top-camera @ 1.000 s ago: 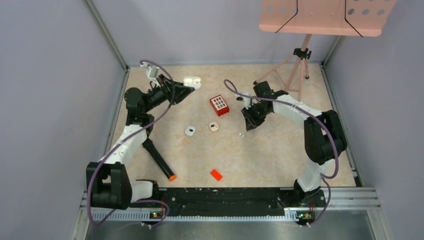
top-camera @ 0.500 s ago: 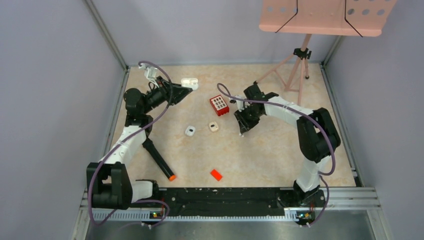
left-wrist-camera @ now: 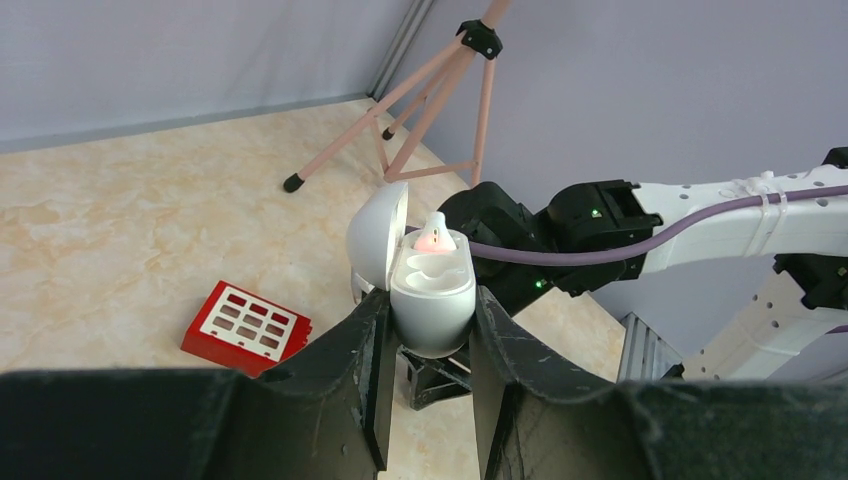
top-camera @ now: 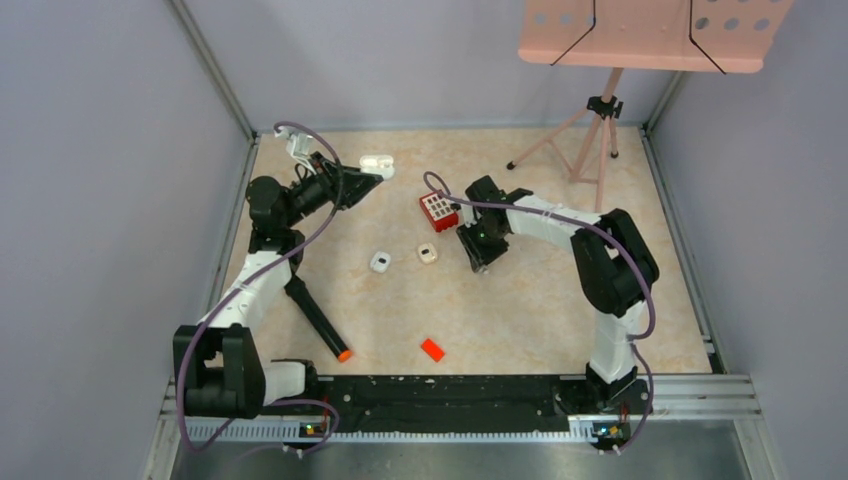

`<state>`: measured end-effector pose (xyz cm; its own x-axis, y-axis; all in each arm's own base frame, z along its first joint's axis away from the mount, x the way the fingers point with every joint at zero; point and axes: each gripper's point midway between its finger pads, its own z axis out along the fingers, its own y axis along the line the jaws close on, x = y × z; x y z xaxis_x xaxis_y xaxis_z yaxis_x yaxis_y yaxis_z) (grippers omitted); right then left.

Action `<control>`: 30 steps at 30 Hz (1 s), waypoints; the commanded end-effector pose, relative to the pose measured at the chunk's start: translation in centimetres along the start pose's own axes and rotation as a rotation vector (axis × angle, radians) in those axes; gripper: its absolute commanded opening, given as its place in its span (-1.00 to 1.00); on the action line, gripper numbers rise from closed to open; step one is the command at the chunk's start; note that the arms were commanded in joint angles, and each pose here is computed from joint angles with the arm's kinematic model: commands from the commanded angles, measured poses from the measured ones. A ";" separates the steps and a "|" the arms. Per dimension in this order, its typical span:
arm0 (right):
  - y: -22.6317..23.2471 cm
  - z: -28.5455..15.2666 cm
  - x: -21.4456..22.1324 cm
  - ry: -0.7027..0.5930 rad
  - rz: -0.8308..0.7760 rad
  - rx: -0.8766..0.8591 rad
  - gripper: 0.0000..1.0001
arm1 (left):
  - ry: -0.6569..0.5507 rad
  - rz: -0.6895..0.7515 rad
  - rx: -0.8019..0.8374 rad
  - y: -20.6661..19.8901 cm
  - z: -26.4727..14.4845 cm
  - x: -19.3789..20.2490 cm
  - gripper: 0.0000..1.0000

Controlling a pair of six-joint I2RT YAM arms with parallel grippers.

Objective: Insert the wireless bluetooth earbuds into the charging case
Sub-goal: Move the earbud to the center of the board.

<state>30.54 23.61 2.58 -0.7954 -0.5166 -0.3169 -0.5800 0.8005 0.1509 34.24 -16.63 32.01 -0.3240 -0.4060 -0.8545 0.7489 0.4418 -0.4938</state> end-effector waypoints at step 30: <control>7.0 -10.3 1.8 -0.629 -1.276 -0.197 -0.63 | -0.009 0.007 0.013 -0.2 0.4 -1.4 -1.00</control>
<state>23.47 22.73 8.21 -0.0286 -0.7938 -0.6074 -0.9962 0.0728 -0.0483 34.53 -16.54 31.48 -0.3455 -0.4087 -0.8447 0.7337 0.4436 -0.5147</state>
